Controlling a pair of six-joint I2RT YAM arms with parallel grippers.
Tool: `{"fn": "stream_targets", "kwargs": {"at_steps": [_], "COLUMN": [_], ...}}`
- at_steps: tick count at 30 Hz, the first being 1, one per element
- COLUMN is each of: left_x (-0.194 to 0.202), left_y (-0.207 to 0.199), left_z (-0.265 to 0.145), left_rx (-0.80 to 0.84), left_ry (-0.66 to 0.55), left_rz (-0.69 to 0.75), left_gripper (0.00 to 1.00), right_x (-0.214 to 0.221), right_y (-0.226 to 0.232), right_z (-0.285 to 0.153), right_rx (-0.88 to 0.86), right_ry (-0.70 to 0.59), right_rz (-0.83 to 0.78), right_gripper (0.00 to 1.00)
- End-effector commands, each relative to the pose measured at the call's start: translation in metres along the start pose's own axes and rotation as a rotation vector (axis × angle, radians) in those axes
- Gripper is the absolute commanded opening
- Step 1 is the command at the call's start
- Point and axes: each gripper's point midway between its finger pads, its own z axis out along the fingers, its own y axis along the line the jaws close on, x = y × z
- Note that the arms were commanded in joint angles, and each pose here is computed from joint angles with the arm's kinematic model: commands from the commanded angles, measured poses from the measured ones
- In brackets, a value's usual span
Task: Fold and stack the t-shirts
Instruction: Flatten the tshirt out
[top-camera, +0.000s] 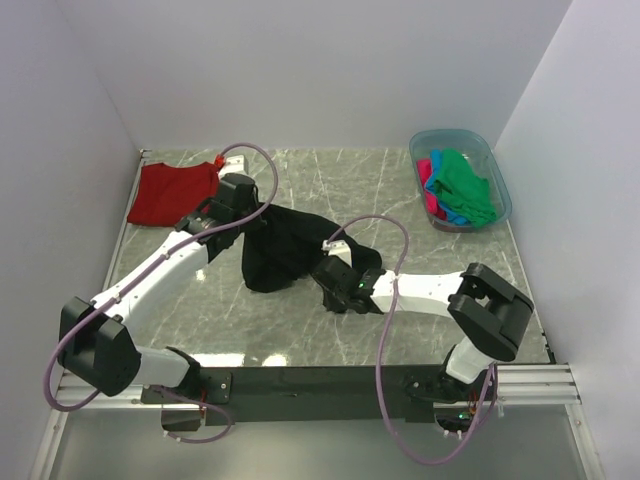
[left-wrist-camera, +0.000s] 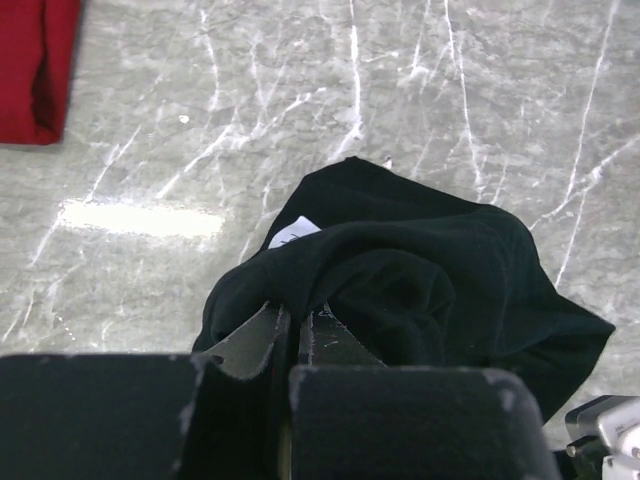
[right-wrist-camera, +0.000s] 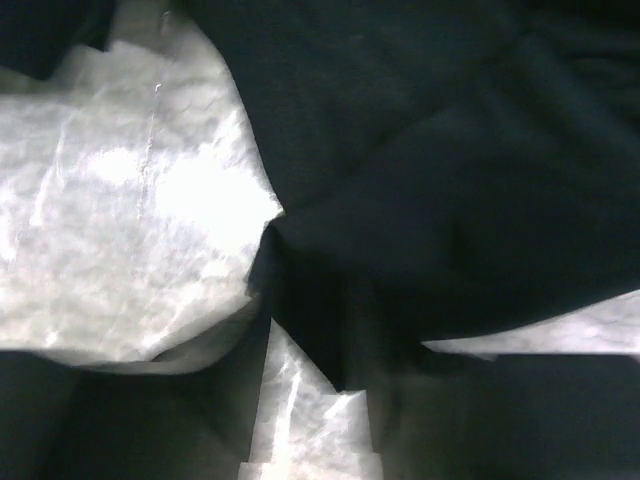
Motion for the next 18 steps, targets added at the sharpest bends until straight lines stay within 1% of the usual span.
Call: {"fn": "stream_targets", "kwargs": {"at_steps": [1, 3, 4, 6, 7, 8, 9, 10, 11, 13, 14, 15, 16, 18], "left_x": [-0.023, -0.026, -0.030, -0.039, -0.047, -0.059, -0.067, -0.079, -0.097, -0.120, -0.136, -0.144, -0.160, -0.168], "left_y": [0.003, 0.006, 0.009, 0.014, 0.019, 0.018, 0.018, 0.020, 0.016, 0.014, 0.011, 0.011, 0.013, 0.018], "left_z": [-0.012, -0.014, -0.018, -0.021, -0.026, -0.032, -0.038, -0.045, -0.058, -0.076, -0.089, -0.097, -0.111, -0.120], "left_rx": [0.023, 0.022, 0.022, 0.019, 0.014, 0.022, 0.030, 0.031, 0.048, 0.081, 0.099, 0.103, 0.109, 0.106], "left_ry": [-0.076, -0.081, -0.091, -0.109, -0.127, -0.153, -0.165, -0.192, -0.229, -0.280, -0.316, -0.335, -0.377, -0.393], "left_rz": [-0.018, -0.023, -0.027, -0.039, -0.048, -0.056, -0.060, -0.067, -0.078, -0.087, -0.093, -0.095, -0.098, -0.098], "left_gripper": [0.00, 0.01, 0.01, 0.01, 0.01, 0.01, 0.01, 0.01, 0.01, 0.01, 0.01, 0.00, 0.01, 0.01], "right_x": [0.008, 0.003, -0.005, -0.020, -0.039, -0.045, -0.068, -0.092, -0.105, -0.151, -0.163, -0.182, -0.193, -0.206], "right_y": [-0.010, -0.015, -0.021, -0.030, -0.034, -0.043, -0.049, -0.054, -0.064, -0.078, -0.088, -0.092, -0.101, -0.112], "right_z": [0.009, 0.007, 0.005, -0.006, -0.021, -0.032, -0.046, -0.071, -0.088, -0.142, -0.162, -0.189, -0.216, -0.254], "right_rx": [0.062, 0.098, 0.132, 0.170, 0.183, 0.211, 0.222, 0.209, 0.233, 0.208, 0.229, 0.219, 0.214, 0.228], "right_ry": [0.024, 0.014, -0.014, -0.037, -0.098, -0.106, -0.158, -0.231, -0.268, -0.422, -0.471, -0.536, -0.598, -0.670], "right_rz": [0.000, -0.016, -0.020, -0.029, -0.014, -0.019, 0.000, 0.036, 0.047, 0.108, 0.126, 0.145, 0.175, 0.197], "right_gripper": [0.30, 0.07, 0.00, 0.00, 0.00, 0.00, 0.00, 0.00, 0.00, 0.00, 0.00, 0.00, 0.00, 0.00]}}
